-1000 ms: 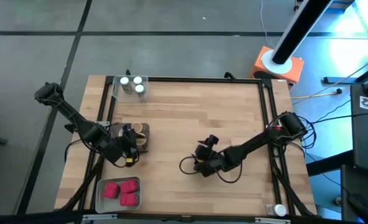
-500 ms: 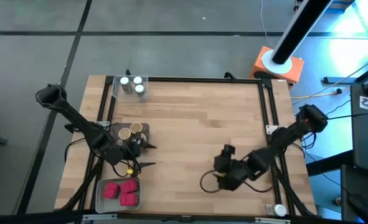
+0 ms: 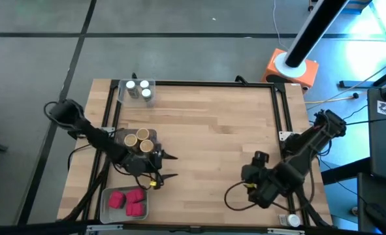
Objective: Sort spices by type
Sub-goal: Put the white spice bottle into the transparent bin
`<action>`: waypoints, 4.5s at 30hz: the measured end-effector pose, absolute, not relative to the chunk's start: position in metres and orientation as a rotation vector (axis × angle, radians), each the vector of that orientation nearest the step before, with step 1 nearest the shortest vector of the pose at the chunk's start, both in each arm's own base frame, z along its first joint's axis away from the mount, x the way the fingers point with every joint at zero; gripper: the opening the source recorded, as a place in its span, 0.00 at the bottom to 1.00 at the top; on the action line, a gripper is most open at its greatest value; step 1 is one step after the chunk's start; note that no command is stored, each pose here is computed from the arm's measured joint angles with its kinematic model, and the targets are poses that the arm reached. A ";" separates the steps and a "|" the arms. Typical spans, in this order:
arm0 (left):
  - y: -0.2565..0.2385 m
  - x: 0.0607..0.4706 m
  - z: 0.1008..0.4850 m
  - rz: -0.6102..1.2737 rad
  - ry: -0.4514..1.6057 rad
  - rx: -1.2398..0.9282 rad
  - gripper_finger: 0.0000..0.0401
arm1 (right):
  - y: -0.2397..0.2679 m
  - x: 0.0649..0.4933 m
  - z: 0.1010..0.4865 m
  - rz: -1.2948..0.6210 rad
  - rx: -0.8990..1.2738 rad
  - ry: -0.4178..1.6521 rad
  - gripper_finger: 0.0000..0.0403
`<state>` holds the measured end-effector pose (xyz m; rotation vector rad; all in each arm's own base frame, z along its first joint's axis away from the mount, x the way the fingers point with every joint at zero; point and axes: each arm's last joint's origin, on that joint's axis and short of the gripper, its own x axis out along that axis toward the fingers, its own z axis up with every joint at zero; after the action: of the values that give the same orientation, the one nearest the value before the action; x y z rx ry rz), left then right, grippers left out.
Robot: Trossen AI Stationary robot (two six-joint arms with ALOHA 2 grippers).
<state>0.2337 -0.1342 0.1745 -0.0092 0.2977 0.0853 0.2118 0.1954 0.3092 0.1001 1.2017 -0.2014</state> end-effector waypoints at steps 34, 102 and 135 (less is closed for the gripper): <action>-0.139 0.307 0.184 0.158 0.059 -0.113 0.76 | 0.294 0.102 0.275 -0.072 0.233 1.732 0.83; -0.140 0.288 0.184 0.161 0.282 -0.026 0.76 | 0.095 0.292 0.257 -0.217 -0.403 1.609 0.51; -0.114 0.279 0.175 0.268 0.484 0.041 0.76 | -0.072 0.347 0.230 -0.156 0.106 1.434 0.51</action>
<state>0.2786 -0.1144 0.1751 0.0410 0.4836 0.2676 0.3474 -0.0724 0.2295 0.1064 1.4343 -0.1561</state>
